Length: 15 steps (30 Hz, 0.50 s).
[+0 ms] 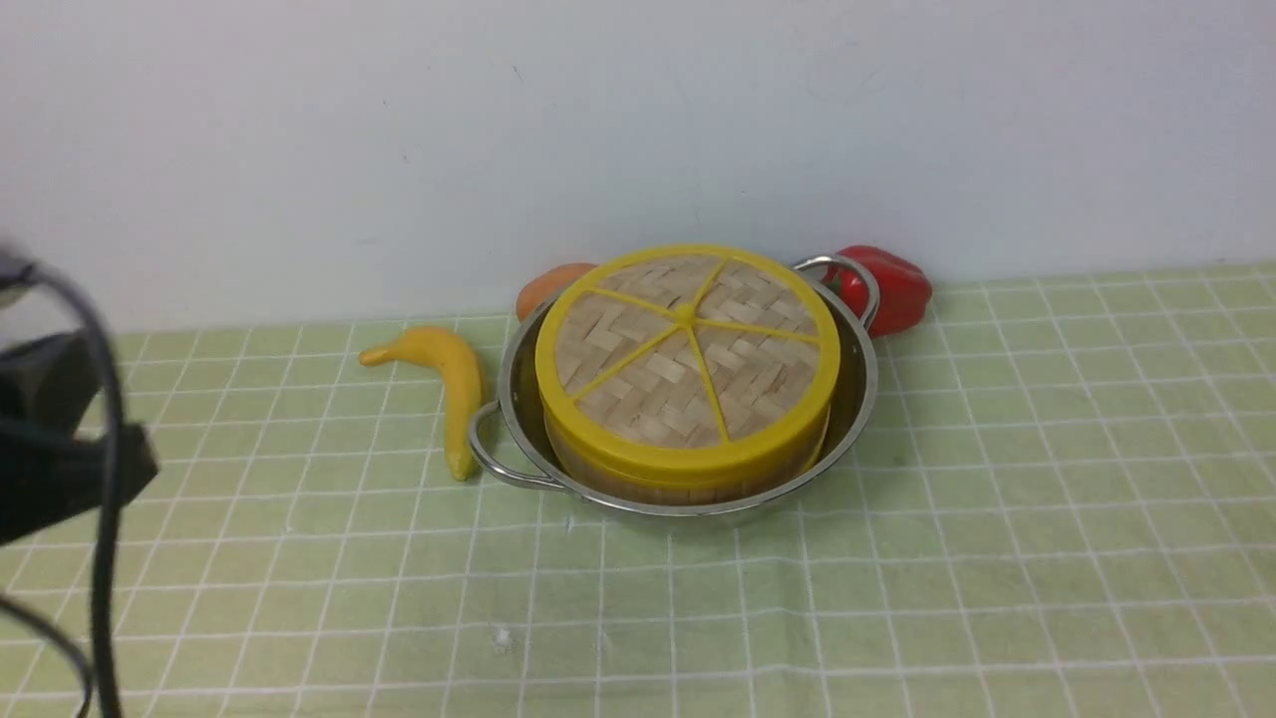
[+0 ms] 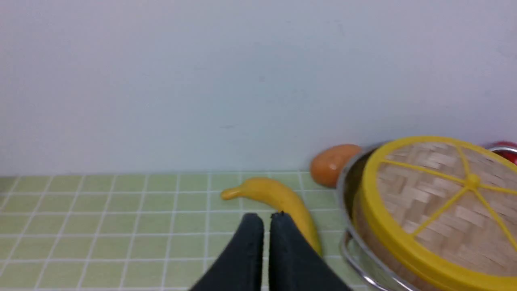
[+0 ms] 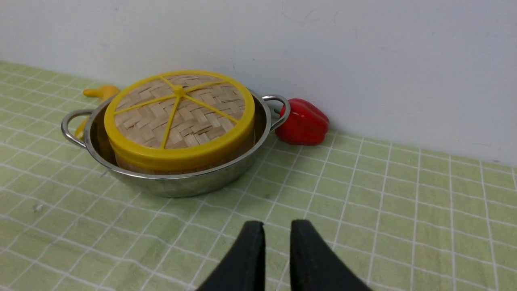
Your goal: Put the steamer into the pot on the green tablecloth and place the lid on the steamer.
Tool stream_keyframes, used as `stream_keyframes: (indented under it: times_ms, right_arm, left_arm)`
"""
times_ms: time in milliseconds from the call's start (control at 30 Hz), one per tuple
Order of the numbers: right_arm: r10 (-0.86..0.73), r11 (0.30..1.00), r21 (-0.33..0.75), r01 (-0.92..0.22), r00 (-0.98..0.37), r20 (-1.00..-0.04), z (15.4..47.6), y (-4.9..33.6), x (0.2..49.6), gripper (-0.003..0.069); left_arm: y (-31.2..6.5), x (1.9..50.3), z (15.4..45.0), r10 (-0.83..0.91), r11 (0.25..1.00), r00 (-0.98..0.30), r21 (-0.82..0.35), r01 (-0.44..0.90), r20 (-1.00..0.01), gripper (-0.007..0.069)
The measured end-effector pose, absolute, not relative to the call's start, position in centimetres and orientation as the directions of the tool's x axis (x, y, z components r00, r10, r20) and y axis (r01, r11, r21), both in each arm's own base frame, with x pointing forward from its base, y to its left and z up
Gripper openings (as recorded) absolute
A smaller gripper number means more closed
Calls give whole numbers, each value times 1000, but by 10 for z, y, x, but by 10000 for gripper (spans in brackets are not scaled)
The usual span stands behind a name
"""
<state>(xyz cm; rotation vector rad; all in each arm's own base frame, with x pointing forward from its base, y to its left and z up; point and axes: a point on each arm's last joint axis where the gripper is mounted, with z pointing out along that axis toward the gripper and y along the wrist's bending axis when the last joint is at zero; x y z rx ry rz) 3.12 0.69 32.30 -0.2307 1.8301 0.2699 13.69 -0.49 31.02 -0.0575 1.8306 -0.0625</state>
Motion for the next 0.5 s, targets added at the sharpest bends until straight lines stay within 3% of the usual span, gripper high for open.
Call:
stream_keyframes:
  times_ms: [233,500]
  right_arm:
    - [-9,952,75,-296,-273,-962,323,7,31,140]
    - [-8,952,76,-297,-273,-962,323,7,31,160]
  left_arm:
    - [4,75,245,-42,998,-122,-35,-54,-992,34]
    - [5,63,195,9,998,-148,17,-53,-989,51]
